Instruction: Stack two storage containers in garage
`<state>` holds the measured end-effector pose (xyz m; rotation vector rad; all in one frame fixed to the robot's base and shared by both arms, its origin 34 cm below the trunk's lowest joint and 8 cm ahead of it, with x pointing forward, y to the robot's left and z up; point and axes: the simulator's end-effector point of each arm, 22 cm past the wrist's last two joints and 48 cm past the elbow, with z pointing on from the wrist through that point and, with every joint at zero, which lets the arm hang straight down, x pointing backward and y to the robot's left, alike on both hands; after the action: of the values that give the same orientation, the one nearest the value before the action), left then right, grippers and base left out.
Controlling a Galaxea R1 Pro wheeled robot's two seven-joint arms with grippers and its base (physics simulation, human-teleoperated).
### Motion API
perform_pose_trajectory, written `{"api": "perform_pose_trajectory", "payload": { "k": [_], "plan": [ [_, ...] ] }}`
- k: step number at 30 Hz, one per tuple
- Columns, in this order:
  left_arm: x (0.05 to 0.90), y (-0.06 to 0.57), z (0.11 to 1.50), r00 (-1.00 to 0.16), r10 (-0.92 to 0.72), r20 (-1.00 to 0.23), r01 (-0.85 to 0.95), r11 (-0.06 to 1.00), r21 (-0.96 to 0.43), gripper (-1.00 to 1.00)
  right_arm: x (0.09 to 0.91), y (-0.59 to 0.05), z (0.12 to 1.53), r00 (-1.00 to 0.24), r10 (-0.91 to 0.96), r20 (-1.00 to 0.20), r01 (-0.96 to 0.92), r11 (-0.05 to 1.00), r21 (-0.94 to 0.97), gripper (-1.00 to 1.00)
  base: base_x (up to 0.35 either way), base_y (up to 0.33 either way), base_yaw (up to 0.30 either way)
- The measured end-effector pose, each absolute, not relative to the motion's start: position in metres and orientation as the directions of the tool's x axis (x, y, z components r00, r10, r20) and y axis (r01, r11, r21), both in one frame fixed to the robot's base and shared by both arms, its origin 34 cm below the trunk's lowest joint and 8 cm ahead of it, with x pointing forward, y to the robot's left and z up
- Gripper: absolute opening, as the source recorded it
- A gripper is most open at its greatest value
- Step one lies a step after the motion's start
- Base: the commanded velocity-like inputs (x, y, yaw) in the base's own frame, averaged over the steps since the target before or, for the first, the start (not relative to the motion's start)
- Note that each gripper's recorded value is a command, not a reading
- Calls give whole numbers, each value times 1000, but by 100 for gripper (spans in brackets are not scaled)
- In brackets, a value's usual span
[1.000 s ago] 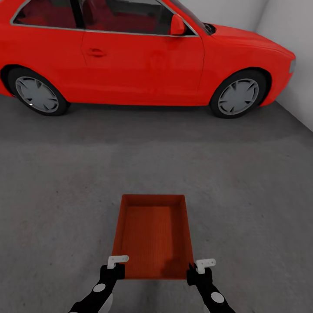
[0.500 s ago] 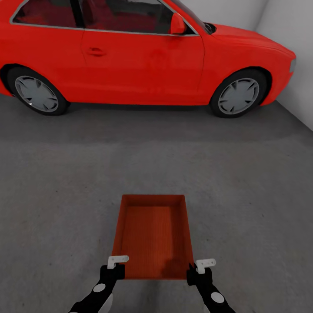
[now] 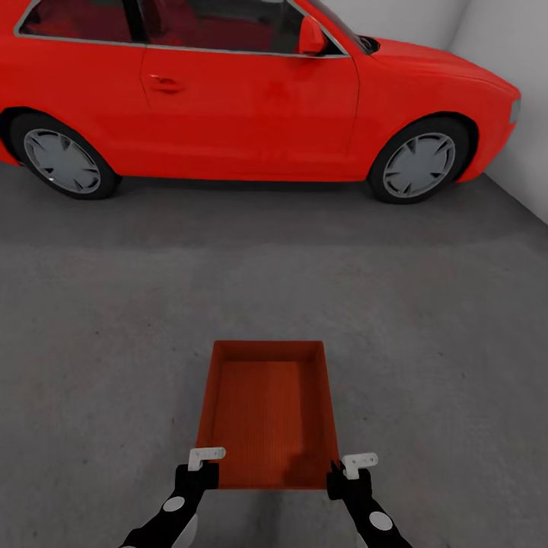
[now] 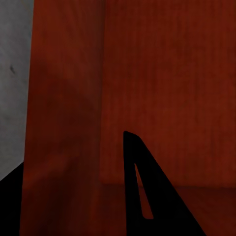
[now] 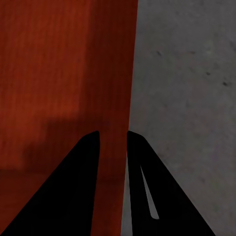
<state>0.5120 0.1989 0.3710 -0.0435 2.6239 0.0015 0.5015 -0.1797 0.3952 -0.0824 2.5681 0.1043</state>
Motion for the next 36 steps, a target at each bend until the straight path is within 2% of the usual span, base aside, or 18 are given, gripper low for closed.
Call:
{"api": "perform_pose_trajectory", "payload": {
  "k": [36],
  "plan": [
    [506, 199, 319, -868, -31, -495, -31, 999, -7, -100, 495, -180, 343, -839, -37, -542, -81, 995, 57, -100, 0, 0, 0]
  ]
}}
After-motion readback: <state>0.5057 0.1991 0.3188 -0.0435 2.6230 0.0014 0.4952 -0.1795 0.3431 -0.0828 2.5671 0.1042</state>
